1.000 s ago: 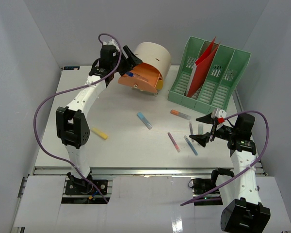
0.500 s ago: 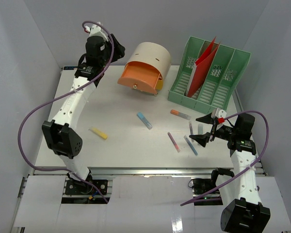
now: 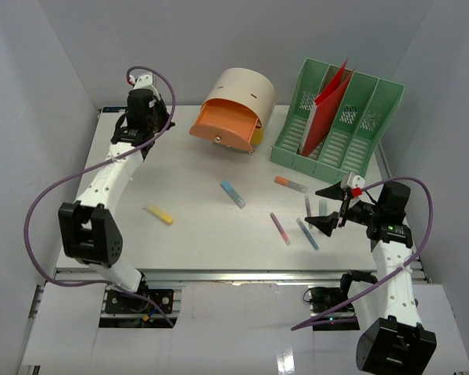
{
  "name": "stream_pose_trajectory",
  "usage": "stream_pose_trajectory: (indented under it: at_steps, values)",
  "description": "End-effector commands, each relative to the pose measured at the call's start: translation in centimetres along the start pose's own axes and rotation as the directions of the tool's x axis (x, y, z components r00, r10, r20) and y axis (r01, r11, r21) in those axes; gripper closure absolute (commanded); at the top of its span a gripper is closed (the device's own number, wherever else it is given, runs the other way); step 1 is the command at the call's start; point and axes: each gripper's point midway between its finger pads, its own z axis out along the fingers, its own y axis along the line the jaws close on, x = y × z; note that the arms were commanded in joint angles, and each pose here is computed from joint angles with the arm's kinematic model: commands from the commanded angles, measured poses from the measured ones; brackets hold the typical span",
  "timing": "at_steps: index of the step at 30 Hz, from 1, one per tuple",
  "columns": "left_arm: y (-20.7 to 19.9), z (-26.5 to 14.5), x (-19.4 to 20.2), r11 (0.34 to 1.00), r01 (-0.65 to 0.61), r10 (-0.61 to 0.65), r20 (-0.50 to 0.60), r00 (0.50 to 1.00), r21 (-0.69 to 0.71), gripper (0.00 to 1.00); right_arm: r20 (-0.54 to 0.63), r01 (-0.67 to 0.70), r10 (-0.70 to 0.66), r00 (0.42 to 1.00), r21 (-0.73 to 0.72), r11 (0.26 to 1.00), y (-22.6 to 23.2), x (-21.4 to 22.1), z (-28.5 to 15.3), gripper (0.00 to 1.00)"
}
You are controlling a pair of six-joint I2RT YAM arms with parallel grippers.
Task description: Organize the desk
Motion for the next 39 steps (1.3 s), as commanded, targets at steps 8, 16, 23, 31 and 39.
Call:
stream_pose_trajectory:
  at_steps: [8, 16, 23, 31, 39]
  values:
    - [-5.1, 6.4, 1.0, 0.978, -0.007, 0.036, -0.137, 0.990, 0.208, 0.94, 0.008, 0.030, -0.030, 1.000, 0.000, 1.000, -0.5, -0.7, 0.1, 0.03]
    - [-8.8, 5.6, 3.5, 0.939, 0.017, 0.061, -0.217, 0.974, 0.342, 0.87, 0.006, 0.028, -0.028, 1.000, 0.003, 1.000, -0.7, -0.6, 0.1, 0.03]
    - [-9.2, 4.5, 4.1, 0.930, 0.024, 0.070, -0.241, 0.968, 0.366, 0.80, 0.004, 0.028, -0.028, 1.000, 0.004, 1.000, -0.7, -0.6, 0.1, 0.03]
    - [-6.7, 3.1, -2.0, 0.980, -0.026, 0.038, -0.059, 0.998, 0.197, 0.53, 0.002, 0.021, -0.021, 1.000, 0.005, 1.000, -0.7, -0.5, 0.1, 0.03]
    - [-5.4, -0.3, -3.9, 0.986, -0.060, 0.056, 0.033, 0.998, 0.154, 0.66, 0.004, 0.015, -0.015, 1.000, -0.001, 1.000, -0.7, -0.4, 0.1, 0.03]
